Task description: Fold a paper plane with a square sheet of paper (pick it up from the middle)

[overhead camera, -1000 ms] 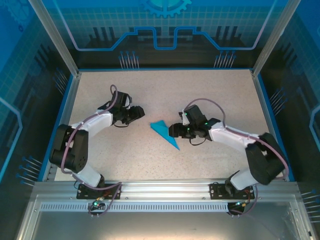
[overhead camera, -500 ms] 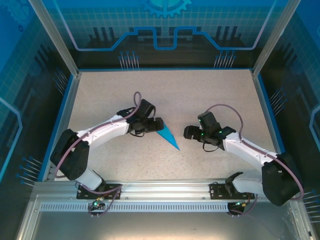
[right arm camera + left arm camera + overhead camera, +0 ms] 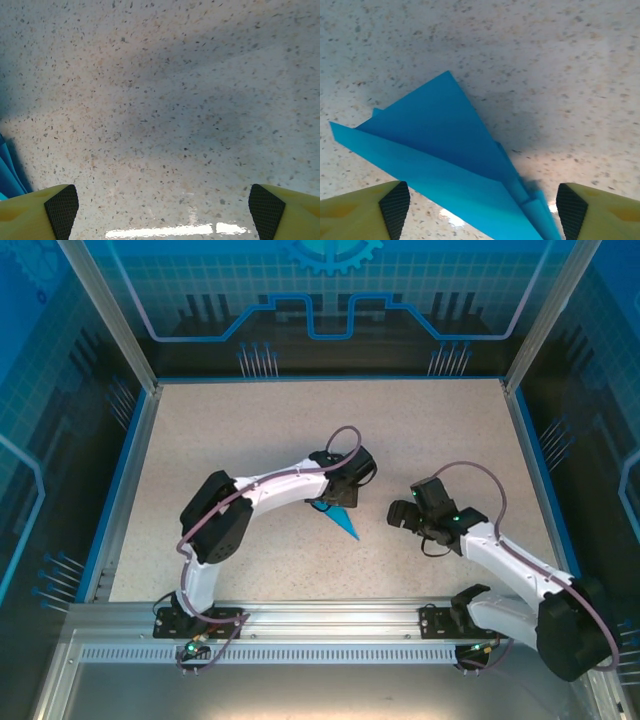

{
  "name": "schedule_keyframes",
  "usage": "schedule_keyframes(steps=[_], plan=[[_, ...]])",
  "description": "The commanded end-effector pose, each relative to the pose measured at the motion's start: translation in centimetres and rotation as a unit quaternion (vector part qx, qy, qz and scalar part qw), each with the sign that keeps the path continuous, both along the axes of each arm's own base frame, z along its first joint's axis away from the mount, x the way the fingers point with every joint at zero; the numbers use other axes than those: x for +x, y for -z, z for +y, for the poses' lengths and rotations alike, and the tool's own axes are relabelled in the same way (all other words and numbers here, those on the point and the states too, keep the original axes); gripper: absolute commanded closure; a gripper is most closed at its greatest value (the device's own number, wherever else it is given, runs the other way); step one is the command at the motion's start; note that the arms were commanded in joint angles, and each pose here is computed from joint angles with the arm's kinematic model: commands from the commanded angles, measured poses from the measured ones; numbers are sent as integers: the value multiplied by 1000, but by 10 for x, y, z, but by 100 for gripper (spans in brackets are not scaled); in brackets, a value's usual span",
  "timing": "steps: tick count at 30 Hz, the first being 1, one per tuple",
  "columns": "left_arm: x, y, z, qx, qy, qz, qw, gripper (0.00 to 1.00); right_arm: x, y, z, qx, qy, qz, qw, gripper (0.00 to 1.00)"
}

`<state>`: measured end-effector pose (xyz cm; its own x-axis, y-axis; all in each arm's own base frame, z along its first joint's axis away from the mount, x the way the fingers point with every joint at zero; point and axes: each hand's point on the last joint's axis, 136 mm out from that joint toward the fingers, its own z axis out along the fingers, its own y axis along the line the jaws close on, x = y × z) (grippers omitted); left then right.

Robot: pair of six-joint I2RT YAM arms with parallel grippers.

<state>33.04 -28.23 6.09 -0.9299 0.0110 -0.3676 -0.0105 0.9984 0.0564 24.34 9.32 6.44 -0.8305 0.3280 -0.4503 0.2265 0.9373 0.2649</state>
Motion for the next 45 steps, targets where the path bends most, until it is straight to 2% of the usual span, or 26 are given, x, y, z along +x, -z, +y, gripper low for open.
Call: schedule_keyframes(steps=[1, 7, 17, 29, 38, 45], plan=[[-2, -1, 13, 51, 3, 9, 999, 27, -5, 2, -15, -13, 25, 3, 1000, 8], [-4, 1, 8, 42, 14, 20, 999, 44, -3, 2, -9, 4, 21, 3, 1000, 8], [-15, 0, 15, 30, -2, 28, 999, 54, -4, 6, -6, 12, 20, 12, 1000, 8], [-26, -1, 8, -64, -61, 15, 996, 69, -1, 10, -2, 16, 17, 22, 999, 8], [-28, 5, 15, -89, -94, 4, 992, 83, -1, 11, -1, 16, 14, 26, 999, 8], [-23, -25, 16, -105, -75, -35, 991, 94, -1, 8, 0, 20, 14, 23, 999, 8]])
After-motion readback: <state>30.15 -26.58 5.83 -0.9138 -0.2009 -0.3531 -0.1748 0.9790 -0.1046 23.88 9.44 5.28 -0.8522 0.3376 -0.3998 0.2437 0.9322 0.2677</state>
